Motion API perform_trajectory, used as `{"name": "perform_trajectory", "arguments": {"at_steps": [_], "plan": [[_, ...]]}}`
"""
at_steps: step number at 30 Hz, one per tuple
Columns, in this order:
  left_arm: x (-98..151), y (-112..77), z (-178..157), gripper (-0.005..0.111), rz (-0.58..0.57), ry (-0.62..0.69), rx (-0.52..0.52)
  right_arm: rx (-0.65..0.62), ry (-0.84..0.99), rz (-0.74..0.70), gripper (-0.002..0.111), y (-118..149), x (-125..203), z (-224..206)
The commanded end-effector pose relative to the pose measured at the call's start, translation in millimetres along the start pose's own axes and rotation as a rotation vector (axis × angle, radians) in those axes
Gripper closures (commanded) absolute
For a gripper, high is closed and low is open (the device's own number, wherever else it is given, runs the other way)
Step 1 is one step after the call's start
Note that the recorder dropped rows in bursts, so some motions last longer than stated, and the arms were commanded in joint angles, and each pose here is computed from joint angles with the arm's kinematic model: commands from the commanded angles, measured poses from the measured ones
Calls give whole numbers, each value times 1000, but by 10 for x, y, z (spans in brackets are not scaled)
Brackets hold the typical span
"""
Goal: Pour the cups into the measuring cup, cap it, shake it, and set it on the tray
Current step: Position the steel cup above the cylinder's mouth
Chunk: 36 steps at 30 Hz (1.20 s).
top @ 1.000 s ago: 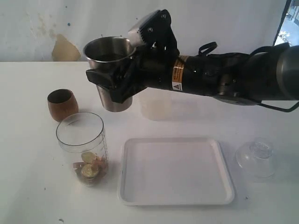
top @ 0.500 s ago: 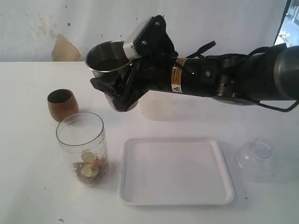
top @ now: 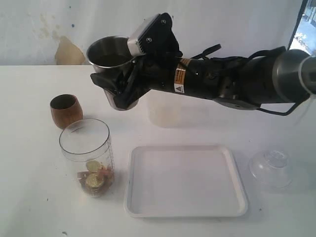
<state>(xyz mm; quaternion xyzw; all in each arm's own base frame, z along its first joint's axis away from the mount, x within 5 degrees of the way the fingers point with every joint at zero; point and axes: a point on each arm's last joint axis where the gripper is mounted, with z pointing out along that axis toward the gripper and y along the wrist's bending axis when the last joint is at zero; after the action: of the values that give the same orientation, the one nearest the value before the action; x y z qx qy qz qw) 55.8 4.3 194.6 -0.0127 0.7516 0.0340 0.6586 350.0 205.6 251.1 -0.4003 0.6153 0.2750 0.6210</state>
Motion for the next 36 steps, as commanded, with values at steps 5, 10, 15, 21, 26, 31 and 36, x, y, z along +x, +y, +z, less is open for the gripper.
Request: {"name": "perform_trajectory", "arguments": {"at_steps": [5,10,15,21,26,31,36], "plan": [[0,-3,-1,107,5,-14,5,-18,-24,-91,108,10,-96,-7],[0,-3,-1,107,5,-14,5,-33,2,-99,108,20,-37,8],[0,-3,-1,107,5,-14,5,-50,-5,-56,108,31,14,32],[0,-3,-1,107,5,-14,5,-71,-32,-13,108,48,32,48],[0,-3,-1,107,5,-14,5,-64,-22,-14,108,42,41,49],[0,-3,-1,107,5,-14,5,-88,-39,20,108,60,84,70],[0,-3,-1,107,5,-14,5,-94,-32,-1,108,63,148,92]]}}
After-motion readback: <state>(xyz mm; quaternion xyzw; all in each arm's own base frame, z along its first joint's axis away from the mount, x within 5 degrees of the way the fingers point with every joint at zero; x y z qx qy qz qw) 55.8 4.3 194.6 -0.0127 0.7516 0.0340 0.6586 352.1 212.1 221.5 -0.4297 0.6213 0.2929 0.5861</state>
